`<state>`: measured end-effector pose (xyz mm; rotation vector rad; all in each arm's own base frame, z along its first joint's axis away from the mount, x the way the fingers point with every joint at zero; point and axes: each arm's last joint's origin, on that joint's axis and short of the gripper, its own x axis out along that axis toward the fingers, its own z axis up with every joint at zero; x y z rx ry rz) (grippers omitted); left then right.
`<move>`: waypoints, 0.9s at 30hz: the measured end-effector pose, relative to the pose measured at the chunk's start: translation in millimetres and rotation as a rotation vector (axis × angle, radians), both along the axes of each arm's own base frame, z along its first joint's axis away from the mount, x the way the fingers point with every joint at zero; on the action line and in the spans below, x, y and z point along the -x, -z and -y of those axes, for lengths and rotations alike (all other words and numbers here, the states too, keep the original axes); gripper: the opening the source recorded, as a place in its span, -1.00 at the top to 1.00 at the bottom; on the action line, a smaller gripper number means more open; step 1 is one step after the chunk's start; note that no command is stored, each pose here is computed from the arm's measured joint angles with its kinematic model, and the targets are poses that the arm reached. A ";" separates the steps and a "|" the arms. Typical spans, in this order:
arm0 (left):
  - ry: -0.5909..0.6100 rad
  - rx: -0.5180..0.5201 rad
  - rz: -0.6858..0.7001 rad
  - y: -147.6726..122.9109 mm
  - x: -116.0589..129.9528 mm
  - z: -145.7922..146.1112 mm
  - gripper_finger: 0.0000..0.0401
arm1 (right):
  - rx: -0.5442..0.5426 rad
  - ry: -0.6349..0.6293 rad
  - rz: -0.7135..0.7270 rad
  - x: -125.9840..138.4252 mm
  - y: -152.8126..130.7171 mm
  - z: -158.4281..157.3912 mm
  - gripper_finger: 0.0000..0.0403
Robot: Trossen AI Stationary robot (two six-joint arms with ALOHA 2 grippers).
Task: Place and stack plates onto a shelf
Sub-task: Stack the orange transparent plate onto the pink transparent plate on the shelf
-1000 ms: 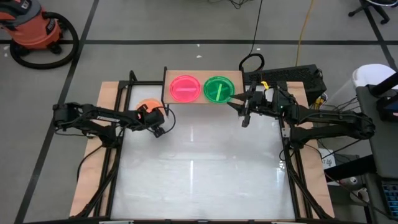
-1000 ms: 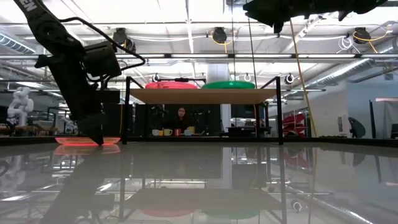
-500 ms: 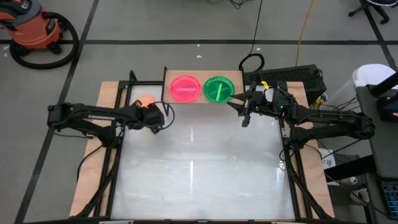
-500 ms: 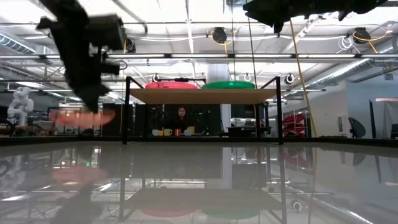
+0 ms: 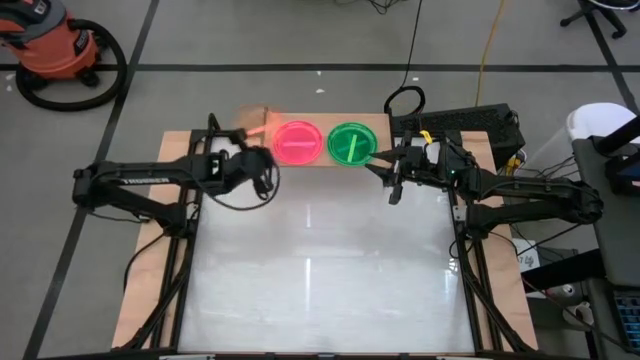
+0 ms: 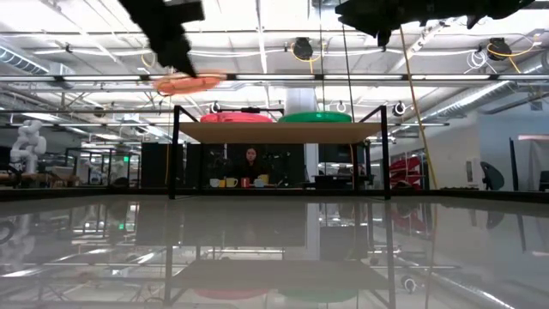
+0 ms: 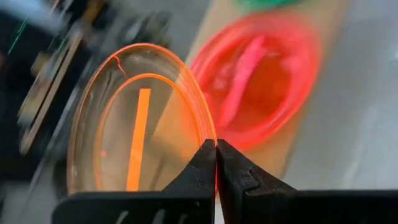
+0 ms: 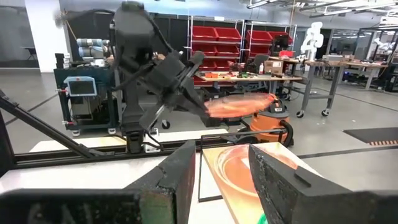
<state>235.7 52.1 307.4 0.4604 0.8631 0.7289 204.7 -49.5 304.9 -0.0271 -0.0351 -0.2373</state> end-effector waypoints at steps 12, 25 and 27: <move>0.364 0.039 -0.166 34.7 -47.6 -5.6 0.98 | -0.012 0.000 -0.036 -0.1 3.7 0.1 0.34; 0.389 0.093 -0.098 35.7 -52.4 -10.5 0.40 | -0.017 0.000 -0.057 0.0 5.8 0.1 0.34; 0.383 0.095 -0.080 33.8 -52.0 -9.6 0.34 | -0.018 0.000 -0.058 0.0 5.9 0.1 0.34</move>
